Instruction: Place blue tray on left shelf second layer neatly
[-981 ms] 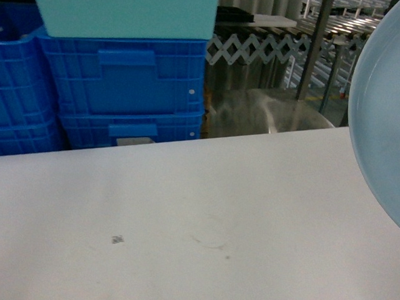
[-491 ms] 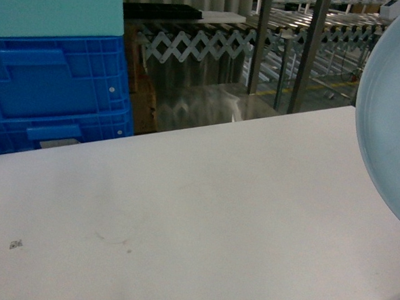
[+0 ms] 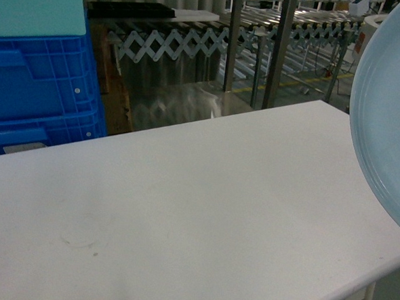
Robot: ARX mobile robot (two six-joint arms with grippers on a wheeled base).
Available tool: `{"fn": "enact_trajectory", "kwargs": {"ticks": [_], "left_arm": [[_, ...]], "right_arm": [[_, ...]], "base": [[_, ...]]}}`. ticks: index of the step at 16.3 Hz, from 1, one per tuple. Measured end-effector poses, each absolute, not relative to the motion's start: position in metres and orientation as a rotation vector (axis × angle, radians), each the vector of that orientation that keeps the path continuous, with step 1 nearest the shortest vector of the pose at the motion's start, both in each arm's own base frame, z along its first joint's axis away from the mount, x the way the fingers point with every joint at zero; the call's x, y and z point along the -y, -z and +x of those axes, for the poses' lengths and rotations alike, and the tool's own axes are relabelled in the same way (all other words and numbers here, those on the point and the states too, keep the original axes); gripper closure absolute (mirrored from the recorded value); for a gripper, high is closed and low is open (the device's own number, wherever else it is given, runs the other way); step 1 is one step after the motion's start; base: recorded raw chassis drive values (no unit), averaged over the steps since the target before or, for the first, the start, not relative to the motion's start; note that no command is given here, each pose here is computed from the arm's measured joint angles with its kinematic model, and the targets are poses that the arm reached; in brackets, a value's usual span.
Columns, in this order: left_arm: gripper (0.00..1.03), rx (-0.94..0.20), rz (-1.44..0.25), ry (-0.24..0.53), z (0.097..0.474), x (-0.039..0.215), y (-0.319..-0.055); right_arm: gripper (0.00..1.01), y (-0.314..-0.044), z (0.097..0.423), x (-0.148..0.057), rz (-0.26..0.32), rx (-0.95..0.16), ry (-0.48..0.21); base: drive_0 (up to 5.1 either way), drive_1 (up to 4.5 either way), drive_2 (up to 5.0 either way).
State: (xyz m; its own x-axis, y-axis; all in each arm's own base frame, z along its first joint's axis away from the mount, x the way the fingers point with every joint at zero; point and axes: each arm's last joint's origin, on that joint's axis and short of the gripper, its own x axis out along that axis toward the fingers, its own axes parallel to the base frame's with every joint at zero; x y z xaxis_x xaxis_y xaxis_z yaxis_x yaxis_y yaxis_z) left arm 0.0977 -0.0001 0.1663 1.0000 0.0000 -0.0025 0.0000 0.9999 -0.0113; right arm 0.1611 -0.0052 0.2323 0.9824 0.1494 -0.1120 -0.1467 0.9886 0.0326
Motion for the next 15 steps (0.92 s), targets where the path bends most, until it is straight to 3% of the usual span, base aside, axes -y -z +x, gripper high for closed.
{"fn": "enact_trajectory", "kwargs": {"ticks": [5, 15], "left_arm": [[0.05, -0.002, -0.011, 0.000, 0.0977, 0.0001, -0.1664], [0.05, -0.003, -0.011, -0.001, 0.0977, 0.0000, -0.1663]], "right_arm": [[0.99, -0.2322, 0.1611, 0.0052, 0.024, -0.116, -0.149], [0.99, -0.2326, 0.1609, 0.0050, 0.024, -0.111, -0.155]], "base": [[0.7, -0.52, -0.5], [2.8, -3.74, -3.7]]}}
